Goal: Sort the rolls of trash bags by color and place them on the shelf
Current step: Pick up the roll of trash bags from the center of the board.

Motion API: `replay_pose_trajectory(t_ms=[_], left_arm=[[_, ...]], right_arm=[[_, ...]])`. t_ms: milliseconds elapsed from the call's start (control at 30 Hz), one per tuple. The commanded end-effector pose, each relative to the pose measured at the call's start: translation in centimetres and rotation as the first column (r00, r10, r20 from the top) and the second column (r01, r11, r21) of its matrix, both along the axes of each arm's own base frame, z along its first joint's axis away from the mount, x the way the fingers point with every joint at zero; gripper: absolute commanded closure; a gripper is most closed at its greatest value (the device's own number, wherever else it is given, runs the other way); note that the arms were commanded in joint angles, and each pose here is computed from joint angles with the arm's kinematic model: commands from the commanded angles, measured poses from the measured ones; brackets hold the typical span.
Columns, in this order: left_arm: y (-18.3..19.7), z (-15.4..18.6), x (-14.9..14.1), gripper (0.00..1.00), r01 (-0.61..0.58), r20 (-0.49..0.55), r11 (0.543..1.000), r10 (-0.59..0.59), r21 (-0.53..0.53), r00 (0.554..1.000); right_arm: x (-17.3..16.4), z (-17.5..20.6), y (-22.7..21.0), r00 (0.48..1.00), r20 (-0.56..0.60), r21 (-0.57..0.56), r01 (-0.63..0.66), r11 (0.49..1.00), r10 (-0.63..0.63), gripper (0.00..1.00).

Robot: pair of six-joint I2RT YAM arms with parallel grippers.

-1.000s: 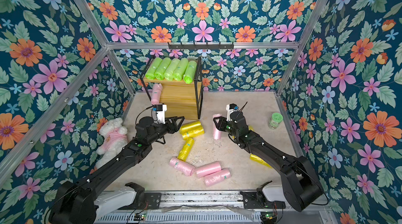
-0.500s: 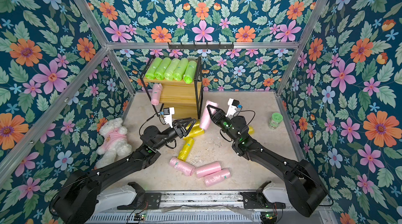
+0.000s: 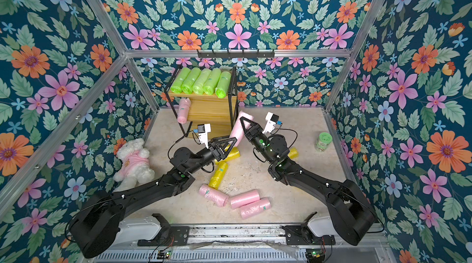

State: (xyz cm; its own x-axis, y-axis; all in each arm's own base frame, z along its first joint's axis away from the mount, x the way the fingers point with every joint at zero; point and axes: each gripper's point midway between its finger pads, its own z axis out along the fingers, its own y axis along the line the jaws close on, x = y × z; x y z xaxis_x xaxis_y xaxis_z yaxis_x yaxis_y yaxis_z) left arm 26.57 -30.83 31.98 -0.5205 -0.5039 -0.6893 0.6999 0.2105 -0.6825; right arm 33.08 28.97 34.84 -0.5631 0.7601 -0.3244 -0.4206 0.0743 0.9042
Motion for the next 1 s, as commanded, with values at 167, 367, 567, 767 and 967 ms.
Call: replay_pose_trajectory(t_ms=[167, 367, 567, 767, 967], left_arm=[[-0.1, 1.7, 0.2, 0.45, -0.021, 0.090, 0.998, 0.025, -0.051, 0.996], [0.3, 1.3, 0.1, 0.68, -0.034, 0.107, 0.999, 0.038, -0.040, 0.994], [1.4, -0.9, 0.3, 0.76, -0.105, 0.119, 0.986, 0.090, 0.127, 0.989], [6.0, -6.2, 1.7, 0.76, -0.278, 0.126, 0.803, 0.250, 0.527, 0.960], [12.8, -7.3, 3.1, 0.77, -0.477, 0.256, 0.501, 0.447, 0.722, 0.857]], right_arm=[[-0.4, 1.7, -0.2, 0.999, 0.043, 0.083, -0.011, 0.996, 0.007, 0.63], [-0.2, 0.9, -0.4, 0.999, 0.031, 0.069, 0.010, 0.998, -0.012, 0.55], [-0.1, -0.1, -1.7, 0.996, 0.041, -0.021, 0.075, 0.997, -0.074, 0.22], [-1.0, -1.3, -3.5, 0.986, 0.094, -0.235, 0.155, 0.960, -0.137, 0.18], [-2.3, -3.3, -4.6, 0.985, 0.119, -0.460, 0.169, 0.872, -0.128, 0.18]])
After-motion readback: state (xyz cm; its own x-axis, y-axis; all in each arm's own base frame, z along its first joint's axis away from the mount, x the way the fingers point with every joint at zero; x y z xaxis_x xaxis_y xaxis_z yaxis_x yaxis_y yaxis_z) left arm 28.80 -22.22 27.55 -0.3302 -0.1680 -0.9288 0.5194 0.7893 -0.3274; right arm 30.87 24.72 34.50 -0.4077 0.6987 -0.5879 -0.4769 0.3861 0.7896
